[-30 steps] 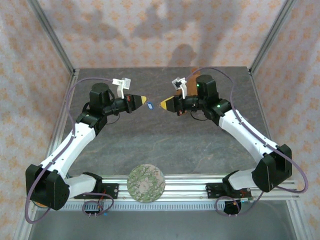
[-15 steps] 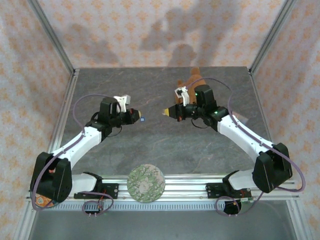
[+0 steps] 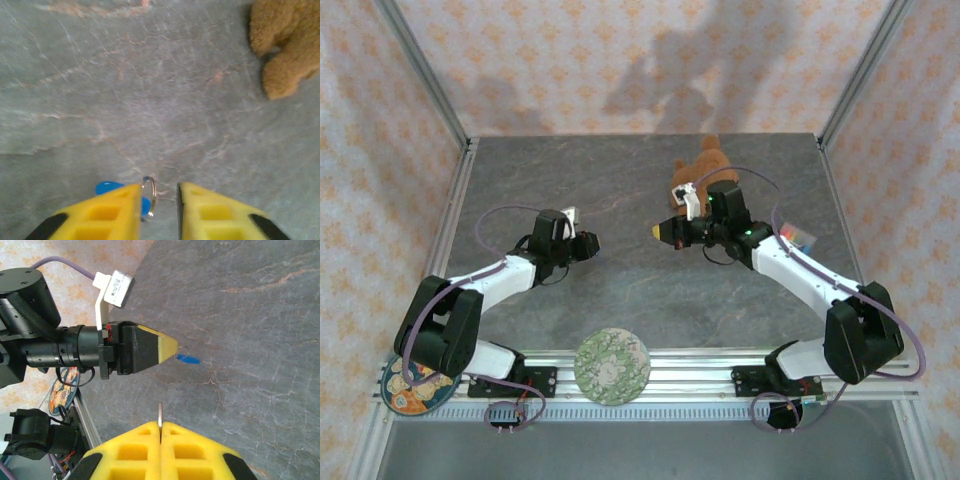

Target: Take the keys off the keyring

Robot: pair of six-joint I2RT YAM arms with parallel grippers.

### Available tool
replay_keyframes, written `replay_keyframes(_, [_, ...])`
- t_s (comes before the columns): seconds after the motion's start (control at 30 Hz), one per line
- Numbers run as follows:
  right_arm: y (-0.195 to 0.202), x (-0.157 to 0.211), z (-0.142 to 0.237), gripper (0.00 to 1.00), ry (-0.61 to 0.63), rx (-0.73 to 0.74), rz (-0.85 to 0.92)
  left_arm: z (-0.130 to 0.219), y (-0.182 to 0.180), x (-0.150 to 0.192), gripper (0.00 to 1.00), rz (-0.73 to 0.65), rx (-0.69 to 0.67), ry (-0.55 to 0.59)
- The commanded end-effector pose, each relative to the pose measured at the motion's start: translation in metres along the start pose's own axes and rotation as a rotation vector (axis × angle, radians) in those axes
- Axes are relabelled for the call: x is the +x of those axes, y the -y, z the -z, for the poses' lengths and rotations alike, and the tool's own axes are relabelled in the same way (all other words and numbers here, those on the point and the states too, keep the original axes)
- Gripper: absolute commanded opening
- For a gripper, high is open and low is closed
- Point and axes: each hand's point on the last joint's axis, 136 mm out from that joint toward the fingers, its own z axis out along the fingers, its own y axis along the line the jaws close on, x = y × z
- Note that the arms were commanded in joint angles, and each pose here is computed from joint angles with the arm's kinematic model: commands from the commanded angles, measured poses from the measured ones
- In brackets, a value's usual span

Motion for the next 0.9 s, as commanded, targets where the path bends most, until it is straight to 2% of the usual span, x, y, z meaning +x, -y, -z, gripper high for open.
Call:
replay_keyframes(0.0, [0.008,-0.005,-0.001,0.00,0.033,0.028,0.003,0.013,-0.001,-0.019,0.36,-0.013,-0.041,0.108])
replay_keyframes(0.1, [0.017,0.002,-0.004,0.00,0.021,0.054,-0.018,0.029,0.005,-0.029,0.42,-0.031,-0.045,0.150])
replay_keyframes(0.27, [0.038,0.014,-0.011,0.00,0.015,0.115,-0.057,0.051,0.021,-0.037,0.43,-0.038,0.005,0.193])
replay_keyframes(0.53, [0.096,0.042,-0.016,0.00,0.041,0.300,-0.152,0.081,0.049,-0.034,0.47,-0.078,0.103,0.237])
replay_keyframes(0.7, [0.127,0.059,-0.020,0.00,0.042,0.402,-0.198,0.085,0.050,-0.031,0.48,-0.081,0.107,0.237])
replay_keyframes(0.87, [0.142,0.071,-0.031,0.00,0.031,0.414,-0.250,0.085,0.050,-0.029,0.49,-0.073,0.110,0.241])
